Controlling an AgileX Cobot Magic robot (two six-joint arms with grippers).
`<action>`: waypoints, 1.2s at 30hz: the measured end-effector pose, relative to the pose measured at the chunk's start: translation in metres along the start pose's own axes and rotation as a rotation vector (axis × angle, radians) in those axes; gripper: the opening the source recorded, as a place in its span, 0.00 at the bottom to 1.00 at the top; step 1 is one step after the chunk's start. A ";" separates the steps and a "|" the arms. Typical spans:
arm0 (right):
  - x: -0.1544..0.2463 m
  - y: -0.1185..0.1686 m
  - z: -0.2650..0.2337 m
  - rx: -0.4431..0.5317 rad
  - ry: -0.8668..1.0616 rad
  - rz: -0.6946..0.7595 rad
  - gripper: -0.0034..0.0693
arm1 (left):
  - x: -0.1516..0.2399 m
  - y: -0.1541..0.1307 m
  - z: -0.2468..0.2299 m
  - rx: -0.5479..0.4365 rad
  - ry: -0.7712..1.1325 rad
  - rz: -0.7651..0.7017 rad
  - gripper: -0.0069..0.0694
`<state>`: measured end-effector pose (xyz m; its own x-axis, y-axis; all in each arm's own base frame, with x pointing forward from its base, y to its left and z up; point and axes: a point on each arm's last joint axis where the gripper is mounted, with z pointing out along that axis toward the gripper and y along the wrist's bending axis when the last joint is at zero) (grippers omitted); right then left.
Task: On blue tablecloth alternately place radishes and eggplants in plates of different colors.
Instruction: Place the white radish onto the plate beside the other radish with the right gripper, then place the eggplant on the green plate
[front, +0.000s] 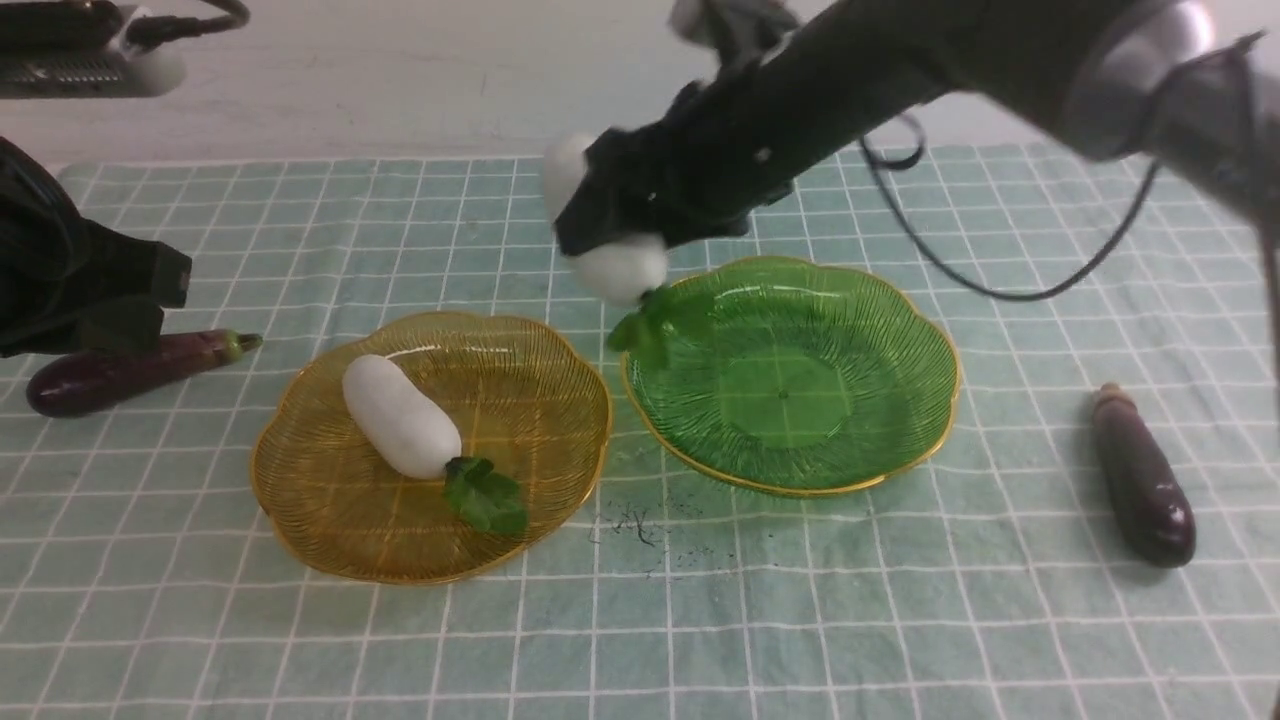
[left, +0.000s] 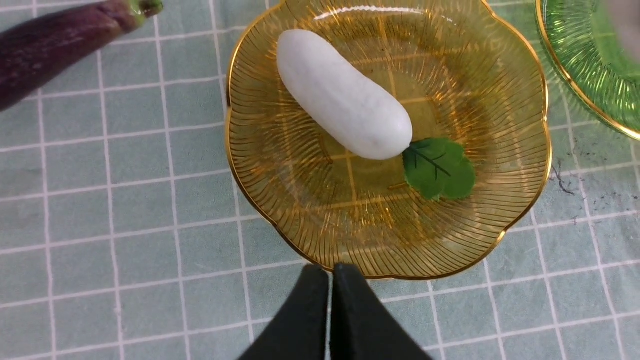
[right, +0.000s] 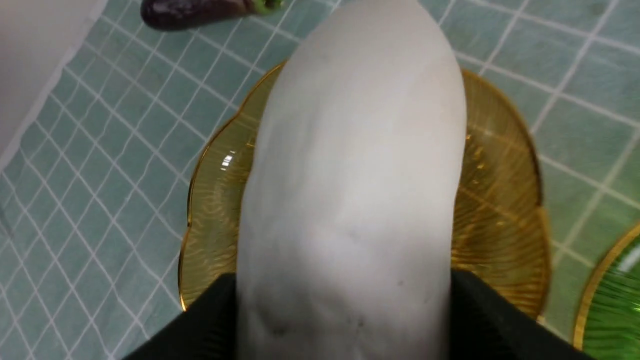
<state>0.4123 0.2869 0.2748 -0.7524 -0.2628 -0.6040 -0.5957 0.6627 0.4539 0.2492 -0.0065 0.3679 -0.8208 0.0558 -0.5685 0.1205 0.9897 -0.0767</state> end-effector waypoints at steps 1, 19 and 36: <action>0.003 0.003 0.011 -0.003 0.003 -0.004 0.68 | 0.000 0.000 0.000 0.004 0.001 -0.003 0.08; 0.020 -0.003 0.042 0.022 0.073 -0.029 0.85 | 0.002 0.004 -0.001 0.010 0.013 -0.070 0.08; -0.013 0.019 -0.228 0.329 -0.097 -0.210 0.03 | -0.042 0.145 0.075 -0.061 -0.108 -0.262 0.10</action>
<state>0.3466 0.1433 0.4406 -0.5844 -0.3599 -0.7273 -0.6007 0.7945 0.0894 0.3433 0.1250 0.3191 -0.7546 -0.2139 -0.6204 -0.1246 0.9749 -0.1847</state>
